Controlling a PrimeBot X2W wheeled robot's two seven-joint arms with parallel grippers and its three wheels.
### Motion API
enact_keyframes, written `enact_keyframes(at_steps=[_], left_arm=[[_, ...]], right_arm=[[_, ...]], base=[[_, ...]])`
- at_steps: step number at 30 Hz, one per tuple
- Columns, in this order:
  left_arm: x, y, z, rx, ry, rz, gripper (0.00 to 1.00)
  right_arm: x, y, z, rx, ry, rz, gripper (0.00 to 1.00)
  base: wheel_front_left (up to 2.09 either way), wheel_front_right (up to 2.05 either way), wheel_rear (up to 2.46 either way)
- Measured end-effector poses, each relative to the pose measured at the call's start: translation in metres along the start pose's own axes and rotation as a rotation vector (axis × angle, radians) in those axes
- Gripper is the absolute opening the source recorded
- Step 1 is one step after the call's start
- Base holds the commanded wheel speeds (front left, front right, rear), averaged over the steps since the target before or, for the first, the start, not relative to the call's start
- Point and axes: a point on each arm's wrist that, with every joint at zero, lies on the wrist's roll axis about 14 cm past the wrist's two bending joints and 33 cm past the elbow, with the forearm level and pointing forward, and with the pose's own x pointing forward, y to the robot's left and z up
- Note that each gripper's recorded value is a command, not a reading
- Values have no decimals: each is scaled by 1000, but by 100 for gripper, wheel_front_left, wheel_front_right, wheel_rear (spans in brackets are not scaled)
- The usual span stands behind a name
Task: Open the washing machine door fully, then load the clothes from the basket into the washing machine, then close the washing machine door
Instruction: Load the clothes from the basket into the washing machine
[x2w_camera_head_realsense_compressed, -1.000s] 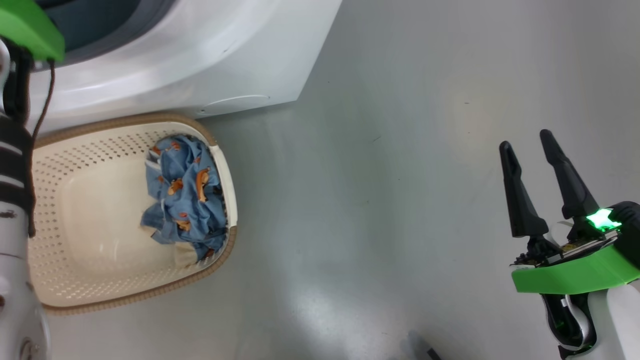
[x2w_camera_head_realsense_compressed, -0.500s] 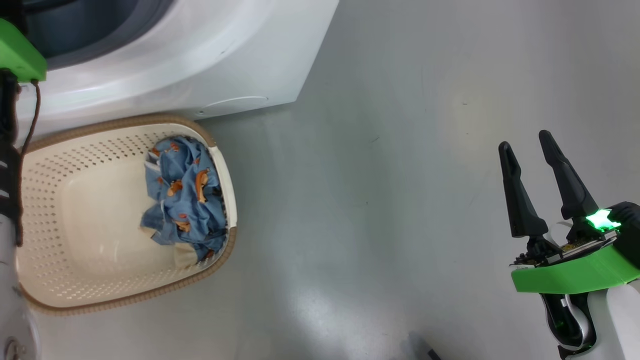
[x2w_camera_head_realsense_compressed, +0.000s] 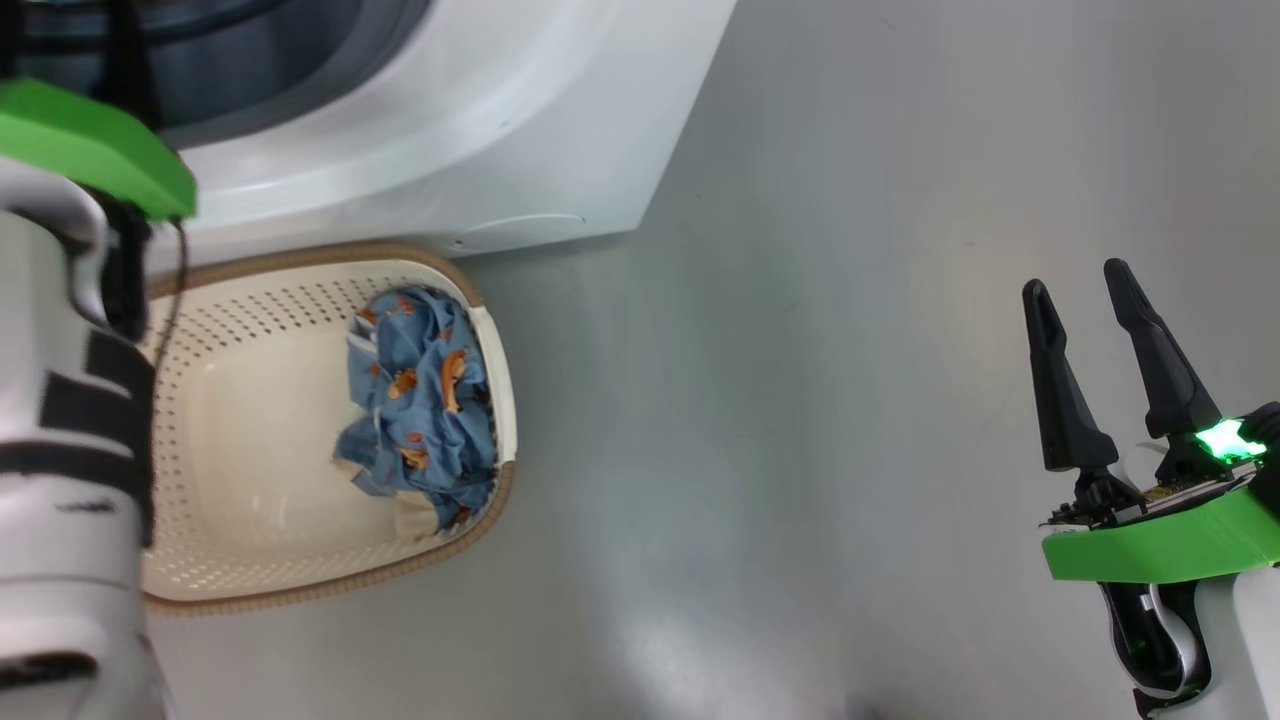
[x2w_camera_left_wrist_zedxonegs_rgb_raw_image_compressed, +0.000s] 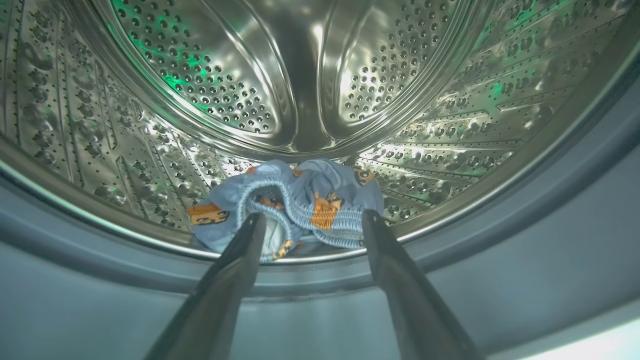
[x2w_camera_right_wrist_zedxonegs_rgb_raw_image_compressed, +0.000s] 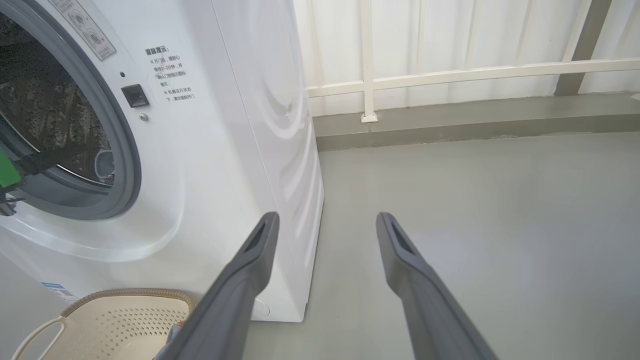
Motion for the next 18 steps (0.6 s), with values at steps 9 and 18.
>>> enact_keyframes(at_steps=[9,18], left_arm=[[-52,-6,-2,17,-17,-16,100],[-107,6,2,12,-40,33,100]], right_arm=[[-10,0,10,-11,-10,12,100],[-26,4,15,-11,-6,30,100]], base=[[0,0,0],[0,0,0]])
